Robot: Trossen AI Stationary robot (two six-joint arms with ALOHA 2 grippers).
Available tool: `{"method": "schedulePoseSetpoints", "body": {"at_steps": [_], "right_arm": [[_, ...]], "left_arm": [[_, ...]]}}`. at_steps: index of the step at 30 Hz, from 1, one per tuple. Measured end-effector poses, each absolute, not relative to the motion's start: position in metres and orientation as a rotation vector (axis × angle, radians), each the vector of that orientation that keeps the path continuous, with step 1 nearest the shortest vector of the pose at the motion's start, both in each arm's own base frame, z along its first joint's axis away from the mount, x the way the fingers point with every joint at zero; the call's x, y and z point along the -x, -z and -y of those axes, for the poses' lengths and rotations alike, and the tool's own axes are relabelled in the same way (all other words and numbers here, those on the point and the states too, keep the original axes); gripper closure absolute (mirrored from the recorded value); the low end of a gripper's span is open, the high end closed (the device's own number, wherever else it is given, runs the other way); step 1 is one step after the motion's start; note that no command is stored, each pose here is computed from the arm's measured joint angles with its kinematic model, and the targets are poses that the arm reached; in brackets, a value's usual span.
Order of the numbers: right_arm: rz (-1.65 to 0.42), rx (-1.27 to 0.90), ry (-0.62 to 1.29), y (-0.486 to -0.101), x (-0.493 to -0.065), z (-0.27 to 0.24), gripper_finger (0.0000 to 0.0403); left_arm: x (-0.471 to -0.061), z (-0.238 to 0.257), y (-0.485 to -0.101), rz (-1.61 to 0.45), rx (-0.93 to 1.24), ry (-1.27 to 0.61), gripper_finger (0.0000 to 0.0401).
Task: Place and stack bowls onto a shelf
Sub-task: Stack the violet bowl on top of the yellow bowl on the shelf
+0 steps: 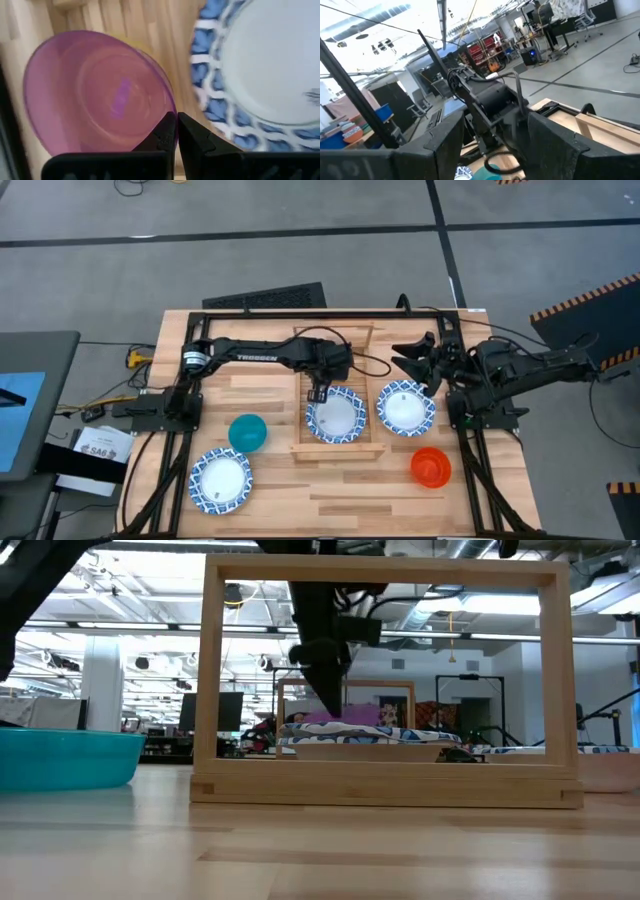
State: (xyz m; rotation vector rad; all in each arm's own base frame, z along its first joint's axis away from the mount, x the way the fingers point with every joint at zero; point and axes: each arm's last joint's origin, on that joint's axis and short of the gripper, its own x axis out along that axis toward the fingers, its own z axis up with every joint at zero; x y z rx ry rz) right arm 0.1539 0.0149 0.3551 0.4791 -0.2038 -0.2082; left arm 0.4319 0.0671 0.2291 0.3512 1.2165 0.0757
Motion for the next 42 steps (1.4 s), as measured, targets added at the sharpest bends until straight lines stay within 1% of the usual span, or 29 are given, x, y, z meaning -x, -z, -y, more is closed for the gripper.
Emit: {"method": "schedulePoseSetpoints", "body": {"at_steps": [6,15,18,21,29,33,35,37,38,40,42], "right_arm": [[0.202,-0.479,0.208,-0.355,-0.154,-0.015,0.0155],[0.191,-0.474,0.211,-0.354,-0.154,-0.015,0.0155],[0.184,-0.471,0.213,-0.353,-0.154,-0.015,0.0155],[0.175,-0.468,0.216,-0.352,-0.154,-0.015,0.0155],[0.171,-0.469,0.218,-0.352,-0.154,-0.015,0.0155],[0.171,-0.469,0.218,-0.352,-0.154,-0.015,0.0155],[0.162,-0.466,0.220,-0.351,-0.155,-0.015,0.0155],[0.157,-0.465,0.221,-0.350,-0.155,-0.015,0.0155],[0.153,-0.464,0.222,-0.350,-0.155,-0.015,0.0155],[0.151,-0.463,0.222,-0.350,-0.155,-0.015,0.0155],[0.148,-0.462,0.223,-0.350,-0.155,-0.015,0.0155]], "left_arm": [[-0.434,-0.069,-0.228,-1.204,-0.370,-0.110,0.0401],[-0.435,-0.067,-0.228,-1.200,-0.391,-0.039,0.0401],[-0.435,-0.067,-0.228,-1.196,-0.391,-0.042,0.0393],[-0.434,-0.070,-0.228,-1.197,-0.369,-0.058,0.0368],[-0.432,-0.073,-0.231,-1.204,-0.384,-0.080,0.0264],[-0.429,-0.072,-0.241,-1.208,-0.376,-0.082,0.0228],[-0.429,-0.072,-0.252,-1.187,-0.331,-0.080,0.0221],[-0.427,-0.072,-0.262,-1.158,-0.222,-0.077,0.0220],[-0.427,-0.072,-0.268,-1.113,-0.156,-0.068,0.0222],[-0.425,-0.075,-0.277,-1.055,-0.030,-0.054,0.0232],[-0.424,-0.077,-0.283,-0.941,0.042,-0.080,0.0256]]}}
